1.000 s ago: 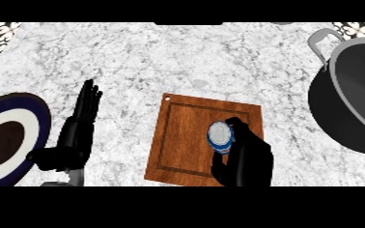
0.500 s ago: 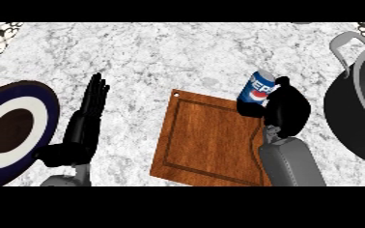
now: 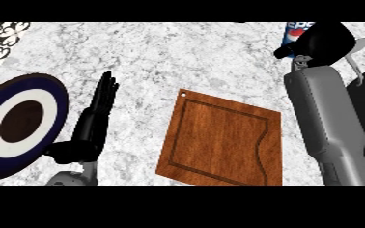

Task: Pick the can from the cutting board and place it in the pot

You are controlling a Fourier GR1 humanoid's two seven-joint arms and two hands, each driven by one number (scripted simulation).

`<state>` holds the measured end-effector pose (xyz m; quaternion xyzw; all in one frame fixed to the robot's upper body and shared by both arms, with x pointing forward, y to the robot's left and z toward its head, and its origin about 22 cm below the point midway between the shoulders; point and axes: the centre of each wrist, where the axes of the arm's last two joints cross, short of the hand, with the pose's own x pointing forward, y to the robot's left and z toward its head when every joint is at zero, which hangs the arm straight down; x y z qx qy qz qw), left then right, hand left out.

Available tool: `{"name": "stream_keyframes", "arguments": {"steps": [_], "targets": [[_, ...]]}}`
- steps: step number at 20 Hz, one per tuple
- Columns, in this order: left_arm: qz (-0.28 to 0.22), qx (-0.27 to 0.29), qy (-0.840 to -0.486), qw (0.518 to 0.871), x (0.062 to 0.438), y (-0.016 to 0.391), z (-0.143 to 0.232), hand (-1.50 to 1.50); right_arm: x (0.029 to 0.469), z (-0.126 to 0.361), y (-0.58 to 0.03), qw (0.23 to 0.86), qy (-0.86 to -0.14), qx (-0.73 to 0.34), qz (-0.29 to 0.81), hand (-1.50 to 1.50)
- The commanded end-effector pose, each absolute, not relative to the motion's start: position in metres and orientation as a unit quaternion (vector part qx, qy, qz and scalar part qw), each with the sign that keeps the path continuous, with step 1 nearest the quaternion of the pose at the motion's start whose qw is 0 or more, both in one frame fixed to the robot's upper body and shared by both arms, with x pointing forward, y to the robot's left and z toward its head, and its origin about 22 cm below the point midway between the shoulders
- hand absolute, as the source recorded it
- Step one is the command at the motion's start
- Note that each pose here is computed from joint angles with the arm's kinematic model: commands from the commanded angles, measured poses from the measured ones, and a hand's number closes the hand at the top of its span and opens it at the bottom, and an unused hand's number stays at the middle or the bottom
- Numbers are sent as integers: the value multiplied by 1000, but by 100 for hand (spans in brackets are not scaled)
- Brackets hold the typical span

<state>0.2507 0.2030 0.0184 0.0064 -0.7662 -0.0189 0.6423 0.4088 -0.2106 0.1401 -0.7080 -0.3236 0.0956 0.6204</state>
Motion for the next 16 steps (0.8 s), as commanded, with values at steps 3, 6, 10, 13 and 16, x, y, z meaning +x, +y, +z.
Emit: {"name": "stream_keyframes", "arguments": {"steps": [3,6,10,13,16], "targets": [[-21,13,-764,645,251,200,15,0,447,186,-208,582,-238,-777,29,150],[-20,4,-762,648,251,206,16,0,455,190,-211,572,-211,-793,9,150],[-12,13,-763,646,254,197,22,0,461,199,-213,568,-183,-802,-16,150],[-2,26,-757,653,256,207,11,0,464,203,-217,563,-170,-808,-36,150],[6,33,-762,647,260,221,19,0,464,198,-237,565,-152,-810,-41,150]]}}
